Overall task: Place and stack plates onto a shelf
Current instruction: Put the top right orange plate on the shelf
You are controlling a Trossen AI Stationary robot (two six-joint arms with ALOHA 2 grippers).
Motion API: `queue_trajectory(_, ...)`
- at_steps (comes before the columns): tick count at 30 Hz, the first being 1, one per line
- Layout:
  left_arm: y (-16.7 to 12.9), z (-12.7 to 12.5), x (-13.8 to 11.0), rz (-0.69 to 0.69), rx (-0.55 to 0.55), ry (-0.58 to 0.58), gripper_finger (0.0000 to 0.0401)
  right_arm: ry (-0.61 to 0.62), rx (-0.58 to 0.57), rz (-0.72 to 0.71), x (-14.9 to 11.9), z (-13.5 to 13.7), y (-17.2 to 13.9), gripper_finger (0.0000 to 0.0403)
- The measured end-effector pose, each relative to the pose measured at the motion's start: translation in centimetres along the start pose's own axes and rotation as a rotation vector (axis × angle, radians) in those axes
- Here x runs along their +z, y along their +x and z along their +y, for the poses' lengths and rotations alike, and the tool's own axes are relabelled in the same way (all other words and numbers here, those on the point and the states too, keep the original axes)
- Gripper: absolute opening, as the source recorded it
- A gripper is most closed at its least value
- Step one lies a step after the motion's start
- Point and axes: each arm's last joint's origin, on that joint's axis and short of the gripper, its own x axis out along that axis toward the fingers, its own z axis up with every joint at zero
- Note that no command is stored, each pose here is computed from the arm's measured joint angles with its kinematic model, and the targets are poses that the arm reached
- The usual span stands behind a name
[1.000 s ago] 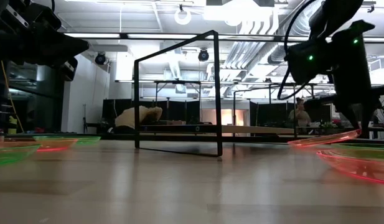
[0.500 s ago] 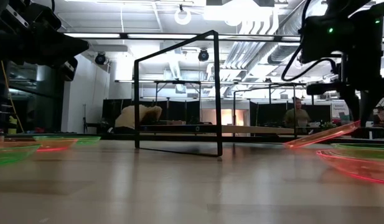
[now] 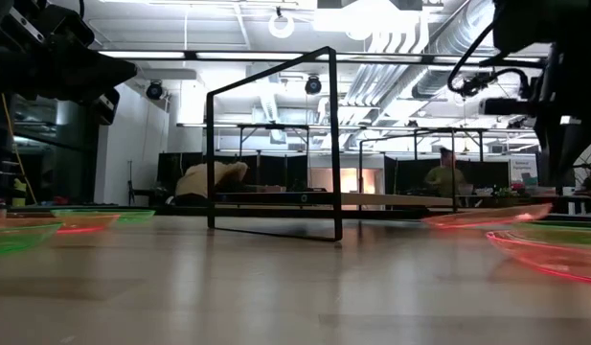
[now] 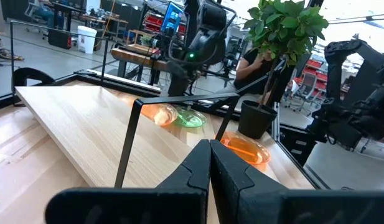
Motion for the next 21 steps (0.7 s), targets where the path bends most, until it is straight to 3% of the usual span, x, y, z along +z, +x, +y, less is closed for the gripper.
queue_trajectory(15, 0.0, 0.0, 0.0, 0.000, 0.000, 0.000, 0.0000, -0.012, 0.026, -0.004, 0.0, -0.1, -0.2, 0.0003)
queue_trajectory(21, 0.0, 0.0, 0.0, 0.000, 0.000, 0.000, 0.0000, -0.009, 0.013, -0.015, 0.6, 0.4, 1.1, 0.0058)
